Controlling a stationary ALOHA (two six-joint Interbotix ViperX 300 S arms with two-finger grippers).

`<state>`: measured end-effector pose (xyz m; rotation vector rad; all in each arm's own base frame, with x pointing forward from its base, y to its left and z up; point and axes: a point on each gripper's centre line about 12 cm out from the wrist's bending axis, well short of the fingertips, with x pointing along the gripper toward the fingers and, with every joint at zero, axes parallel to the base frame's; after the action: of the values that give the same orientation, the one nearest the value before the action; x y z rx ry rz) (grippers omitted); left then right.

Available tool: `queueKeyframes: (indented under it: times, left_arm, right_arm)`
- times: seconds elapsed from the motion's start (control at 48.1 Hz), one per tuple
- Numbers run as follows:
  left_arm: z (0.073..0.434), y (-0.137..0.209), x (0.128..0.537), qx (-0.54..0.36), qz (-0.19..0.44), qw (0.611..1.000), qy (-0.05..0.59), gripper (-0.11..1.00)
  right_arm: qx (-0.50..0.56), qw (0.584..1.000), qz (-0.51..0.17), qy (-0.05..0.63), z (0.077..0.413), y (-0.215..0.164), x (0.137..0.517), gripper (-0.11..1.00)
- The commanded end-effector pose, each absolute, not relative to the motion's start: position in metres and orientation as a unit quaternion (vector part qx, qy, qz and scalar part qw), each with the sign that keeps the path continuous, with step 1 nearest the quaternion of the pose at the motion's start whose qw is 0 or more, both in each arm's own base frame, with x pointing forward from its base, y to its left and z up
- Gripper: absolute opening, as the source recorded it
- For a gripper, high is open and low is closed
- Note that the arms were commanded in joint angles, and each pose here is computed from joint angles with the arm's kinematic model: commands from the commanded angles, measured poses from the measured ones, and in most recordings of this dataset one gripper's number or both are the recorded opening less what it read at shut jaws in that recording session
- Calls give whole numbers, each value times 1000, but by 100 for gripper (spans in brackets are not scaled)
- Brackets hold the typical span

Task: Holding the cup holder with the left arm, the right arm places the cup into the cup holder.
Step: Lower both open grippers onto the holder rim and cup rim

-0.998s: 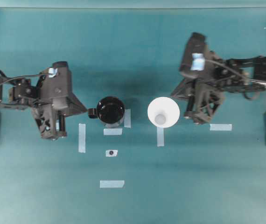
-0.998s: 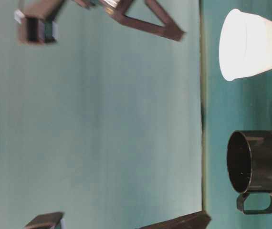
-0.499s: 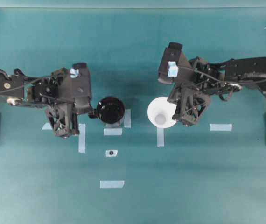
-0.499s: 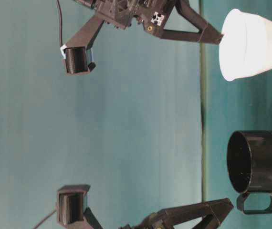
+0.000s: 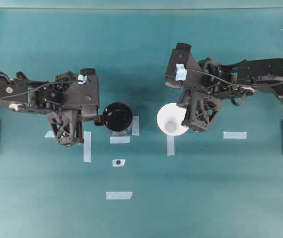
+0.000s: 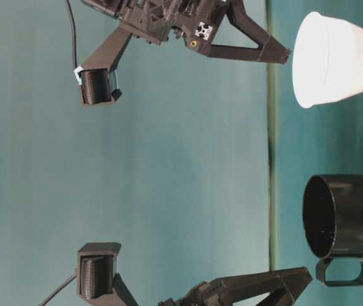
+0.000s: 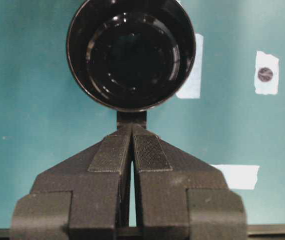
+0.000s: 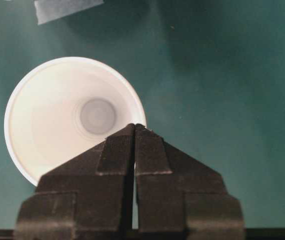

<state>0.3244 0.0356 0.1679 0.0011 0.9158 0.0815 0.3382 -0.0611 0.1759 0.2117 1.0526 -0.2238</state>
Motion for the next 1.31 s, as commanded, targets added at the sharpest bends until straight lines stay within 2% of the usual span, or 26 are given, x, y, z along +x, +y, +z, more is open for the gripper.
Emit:
queueKeyframes:
  times: [0.0,0.083,0.145,0.333,0.416,0.499,0.644,0.707,0.748,0.914,1.288]
  left_arm:
    - [181,37,329,4,40,905,423,3]
    - [183,37,328,4,41,906,421,3]
    - [186,38,327,4,42,908,416,3]
    - [192,38,325,4,44,912,407,5]
    - [194,38,325,5,44,913,406,14]
    - [193,38,325,4,43,912,407,35]
    - [189,38,324,1,44,909,414,78]
    - [186,38,325,2,44,907,418,92]
    - [185,39,326,2,44,906,420,97]
    - [176,39,327,2,43,901,432,92]
    - [138,43,342,-6,45,878,477,93]
  right_arm:
    - [100,864,-108,481,190,-63,342,9]
    - [100,864,-108,482,189,-63,342,19]
    - [101,864,-108,482,189,-63,342,30]
    - [102,861,-109,486,186,-63,342,83]
    - [102,859,-109,490,183,-63,341,96]
    - [100,856,-109,495,181,-63,341,95]
    - [94,855,-109,499,178,-64,341,95]
    - [94,855,-111,499,178,-65,341,95]
    - [94,854,-111,499,178,-66,341,95]
    - [98,852,-117,501,178,-70,339,95]
    - [100,835,-119,527,154,-74,342,95]
